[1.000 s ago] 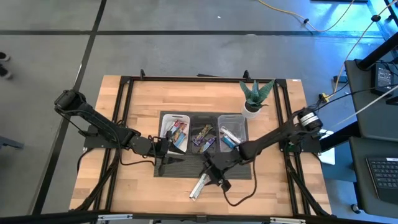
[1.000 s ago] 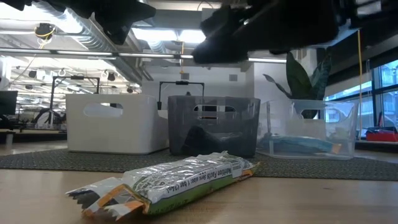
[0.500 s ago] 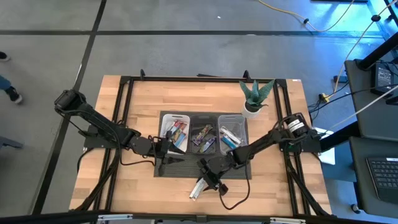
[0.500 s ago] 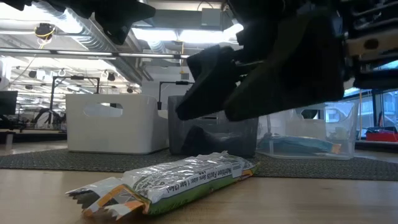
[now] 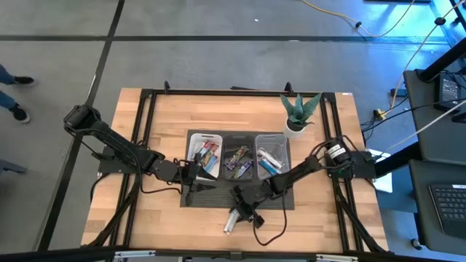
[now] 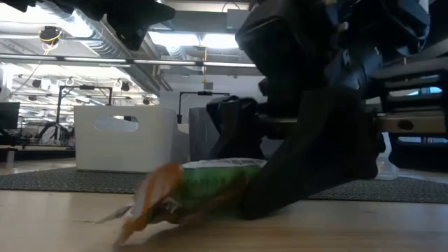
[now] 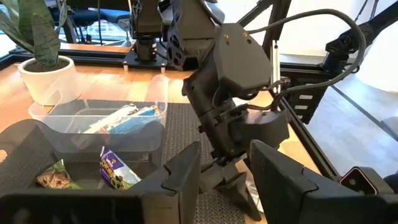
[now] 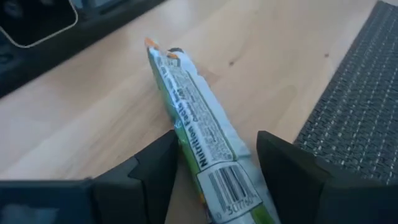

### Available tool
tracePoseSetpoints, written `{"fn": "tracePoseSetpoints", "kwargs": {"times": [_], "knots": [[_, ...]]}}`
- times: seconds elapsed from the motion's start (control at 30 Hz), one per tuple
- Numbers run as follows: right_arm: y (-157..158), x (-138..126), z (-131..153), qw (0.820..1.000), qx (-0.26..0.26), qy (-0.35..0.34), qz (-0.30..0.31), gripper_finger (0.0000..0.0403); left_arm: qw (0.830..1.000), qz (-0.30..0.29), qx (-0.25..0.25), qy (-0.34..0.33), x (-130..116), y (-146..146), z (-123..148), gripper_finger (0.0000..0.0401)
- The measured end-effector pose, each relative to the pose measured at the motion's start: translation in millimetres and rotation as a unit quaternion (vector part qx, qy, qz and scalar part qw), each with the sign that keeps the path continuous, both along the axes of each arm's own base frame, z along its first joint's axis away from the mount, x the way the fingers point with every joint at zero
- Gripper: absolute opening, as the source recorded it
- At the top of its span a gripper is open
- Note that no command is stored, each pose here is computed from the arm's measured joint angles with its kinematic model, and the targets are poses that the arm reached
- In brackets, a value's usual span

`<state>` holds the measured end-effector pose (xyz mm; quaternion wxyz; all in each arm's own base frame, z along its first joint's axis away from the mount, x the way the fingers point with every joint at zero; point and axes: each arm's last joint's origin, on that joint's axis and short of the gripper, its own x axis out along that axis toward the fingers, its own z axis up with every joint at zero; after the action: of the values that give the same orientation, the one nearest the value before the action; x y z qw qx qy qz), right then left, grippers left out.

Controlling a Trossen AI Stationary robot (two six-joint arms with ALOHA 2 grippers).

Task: Pick and place Granola Bars by type
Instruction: Put the yellow granola bar into the transparent bin

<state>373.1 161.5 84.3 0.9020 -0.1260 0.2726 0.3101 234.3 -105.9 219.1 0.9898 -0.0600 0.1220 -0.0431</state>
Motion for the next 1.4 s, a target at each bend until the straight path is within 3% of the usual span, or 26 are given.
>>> {"fn": "tracePoseSetpoints", "kwargs": {"times": [0.3, 0.7, 1.07, 1.4], "knots": [[-1.5, 1.1, -0.7, 0.998, 0.045, 0.031, -0.039, 0.0221, 1.000, 0.000, 0.000, 0.000, 0.0, 0.0, 0.1, 0.0132], [-1.5, 1.2, -0.5, 0.997, 0.054, 0.035, -0.046, 0.0219, 1.000, 0.001, 0.000, 0.000, 0.0, 0.1, 0.1, 0.0131], [-1.9, 1.3, -0.7, 0.997, 0.052, 0.035, -0.049, 0.0140, 1.000, 0.001, 0.000, 0.000, 0.0, 0.1, 0.1, 0.0130], [-2.0, 1.1, -0.9, 0.997, 0.052, 0.036, -0.048, 0.0147, 1.000, 0.001, 0.000, 0.000, 0.0, 0.1, 0.0, 0.0130]]}}
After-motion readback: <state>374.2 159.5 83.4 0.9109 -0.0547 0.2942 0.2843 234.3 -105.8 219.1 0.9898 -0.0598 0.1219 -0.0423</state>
